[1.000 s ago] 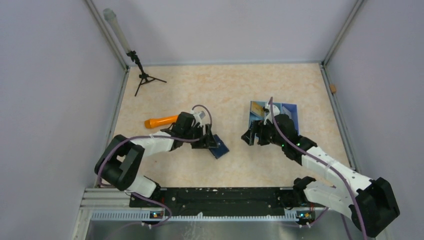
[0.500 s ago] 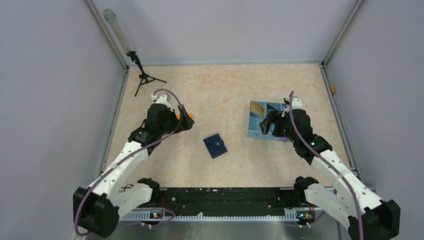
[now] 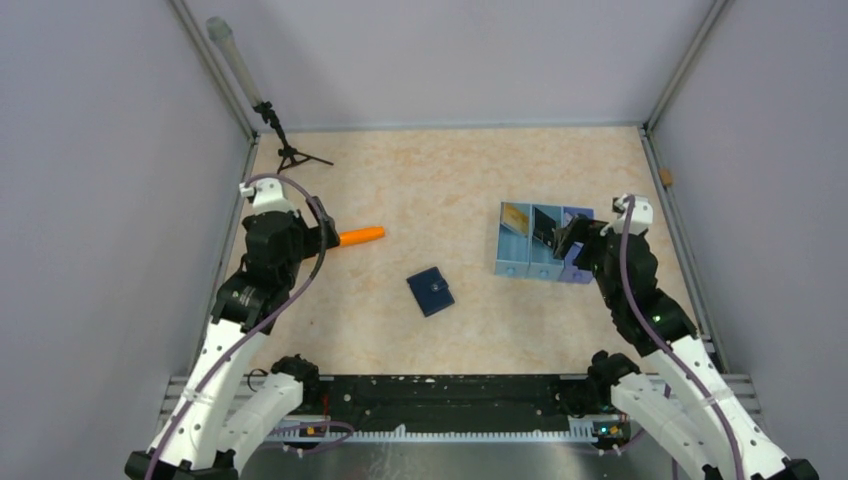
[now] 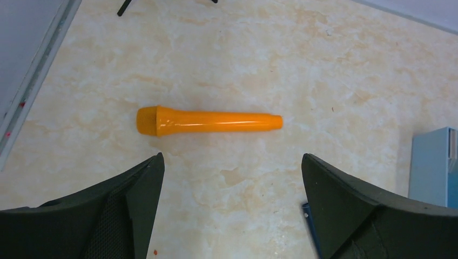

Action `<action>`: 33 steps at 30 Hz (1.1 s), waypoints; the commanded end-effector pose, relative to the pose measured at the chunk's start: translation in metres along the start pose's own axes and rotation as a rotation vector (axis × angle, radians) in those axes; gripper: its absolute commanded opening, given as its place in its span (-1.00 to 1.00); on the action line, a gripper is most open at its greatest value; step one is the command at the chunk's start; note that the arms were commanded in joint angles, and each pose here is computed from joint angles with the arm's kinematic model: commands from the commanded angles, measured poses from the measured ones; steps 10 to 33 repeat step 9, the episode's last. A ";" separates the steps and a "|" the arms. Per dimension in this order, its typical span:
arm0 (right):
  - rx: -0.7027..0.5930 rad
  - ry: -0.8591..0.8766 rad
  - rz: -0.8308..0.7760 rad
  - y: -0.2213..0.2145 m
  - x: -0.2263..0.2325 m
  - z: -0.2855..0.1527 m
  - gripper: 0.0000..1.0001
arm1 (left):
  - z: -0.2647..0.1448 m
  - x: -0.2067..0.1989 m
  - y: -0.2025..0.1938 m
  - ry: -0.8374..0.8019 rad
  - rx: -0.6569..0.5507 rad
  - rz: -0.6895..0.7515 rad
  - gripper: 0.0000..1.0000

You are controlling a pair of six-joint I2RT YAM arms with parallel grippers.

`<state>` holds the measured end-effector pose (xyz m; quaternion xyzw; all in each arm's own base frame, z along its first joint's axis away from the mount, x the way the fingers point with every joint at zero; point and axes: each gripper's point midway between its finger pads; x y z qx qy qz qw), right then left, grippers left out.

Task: Put the credit cards into the card holder
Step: Reset both arms

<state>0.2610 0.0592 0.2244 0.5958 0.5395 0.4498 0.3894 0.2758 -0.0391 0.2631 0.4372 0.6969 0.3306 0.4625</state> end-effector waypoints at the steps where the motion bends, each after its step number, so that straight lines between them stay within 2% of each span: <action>1: -0.063 -0.041 0.001 0.016 -0.011 -0.008 0.76 | 0.001 0.014 -0.003 0.050 -0.009 0.029 0.97; 33: -0.067 -0.050 0.002 0.016 -0.013 -0.008 0.76 | 0.000 0.017 -0.003 0.052 -0.019 0.032 0.97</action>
Point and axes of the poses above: each gripper's point midway between its finger pads, its own z axis out along the fingers, its own x axis along the line the jaws close on, y = z × x, and after that the axes turned 7 degrees about -z, right-handed
